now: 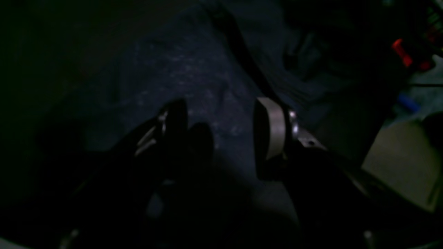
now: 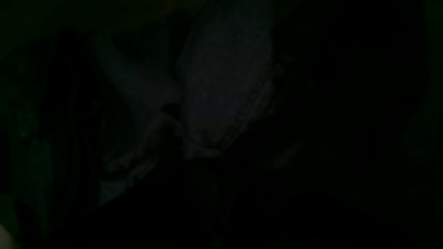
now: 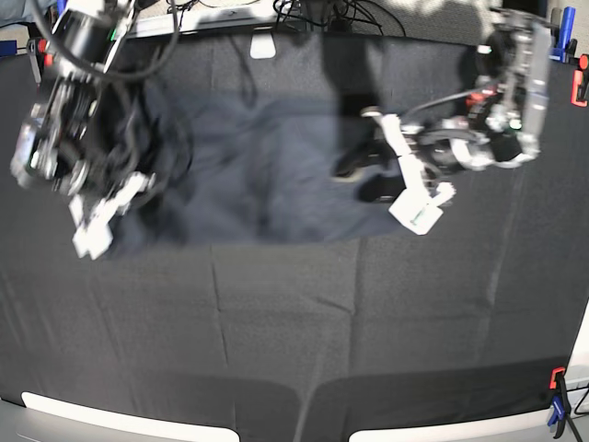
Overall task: Layout the t-shirt on the table in an organized manner, then fold the t-shirt properly
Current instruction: 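Lift the folded shirt with the right gripper and fold it toward the left gripper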
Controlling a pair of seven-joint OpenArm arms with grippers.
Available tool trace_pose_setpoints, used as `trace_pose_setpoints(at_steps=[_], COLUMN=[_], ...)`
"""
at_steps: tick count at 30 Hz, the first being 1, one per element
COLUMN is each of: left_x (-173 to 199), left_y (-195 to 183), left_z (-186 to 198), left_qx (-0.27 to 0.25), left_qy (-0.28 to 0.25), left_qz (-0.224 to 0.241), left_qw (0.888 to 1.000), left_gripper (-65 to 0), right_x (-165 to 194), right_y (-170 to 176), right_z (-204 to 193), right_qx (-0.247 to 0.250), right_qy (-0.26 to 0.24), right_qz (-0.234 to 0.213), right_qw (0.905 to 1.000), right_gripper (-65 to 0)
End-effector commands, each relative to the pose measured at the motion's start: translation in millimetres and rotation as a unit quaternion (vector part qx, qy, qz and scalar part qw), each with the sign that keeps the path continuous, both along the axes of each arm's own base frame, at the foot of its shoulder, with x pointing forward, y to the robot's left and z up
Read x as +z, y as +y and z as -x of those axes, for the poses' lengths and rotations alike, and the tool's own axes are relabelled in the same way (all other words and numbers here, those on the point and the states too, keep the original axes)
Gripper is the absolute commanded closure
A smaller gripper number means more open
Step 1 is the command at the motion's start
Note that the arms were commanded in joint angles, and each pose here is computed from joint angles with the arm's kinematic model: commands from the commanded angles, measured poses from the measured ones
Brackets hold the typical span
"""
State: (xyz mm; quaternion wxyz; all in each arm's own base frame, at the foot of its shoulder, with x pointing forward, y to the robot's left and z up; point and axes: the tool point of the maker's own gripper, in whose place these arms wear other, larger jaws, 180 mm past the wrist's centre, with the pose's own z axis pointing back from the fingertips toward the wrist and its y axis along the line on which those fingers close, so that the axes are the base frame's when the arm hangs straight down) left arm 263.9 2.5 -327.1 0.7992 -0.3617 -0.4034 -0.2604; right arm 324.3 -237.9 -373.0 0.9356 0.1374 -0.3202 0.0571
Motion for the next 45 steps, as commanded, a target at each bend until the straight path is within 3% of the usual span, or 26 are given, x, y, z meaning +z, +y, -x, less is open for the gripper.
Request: trace_pose_setpoints(at_steps=[1,6,12,19,27,31,37,41,45], left_x=[14.7,9.7,-10.6,-37.0,-46.4,-53.7,-61.4,-60.1,-48.2], left_y=[-6.1,-16.1,-6.9,8.1,15.7,18.9,35.0,54.5,80.0], left_z=[-4.9,0.9,6.0,19.2,21.1,28.9,33.5,33.1,23.2], left_qx=[0.000,-0.010,-0.006,0.013,0.031,0.020,0.014,0.020,0.093], left_qy=[-0.018,0.001,0.004,0.048,0.081,0.102,0.104,0.093,0.094], left_qz=[0.021,0.017,-0.039,-0.087,-0.107,-0.128,-0.199,-0.272,-0.321], left_qw=[1.000,1.000,0.999,0.995,0.990,0.986,0.974,0.958,0.938], left_gripper=[-28.6,-28.6,-28.6,-28.6,-28.6,-28.6,-28.5,-28.5,-28.6], right_x=[26.4,46.3,42.5,75.1,83.4,82.7,80.6,80.4,82.1], right_y=[-10.9,-3.9,40.4,92.0,192.8,226.2,260.4,276.1,279.0], right_z=[-21.6,-44.1,-41.1,-46.1,-44.9,-39.4,-28.9,-21.5,-22.2], right_qx=[-0.015,-0.023,-0.011,0.008,0.090,0.142,0.191,0.216,0.213], right_qy=[-0.039,-0.067,-0.078,-0.136,-0.135,-0.127,-0.115,-0.112,-0.114], right_qz=[0.009,-0.002,-0.052,-0.084,-0.142,-0.125,-0.111,-0.113,-0.116], right_qw=[0.9991,0.9975,0.9955,0.9871,0.9764,0.9737,0.9684,0.9634,0.9634], right_gripper=[0.0,0.0,0.0,0.0,0.0,0.0,0.0,0.0,0.0])
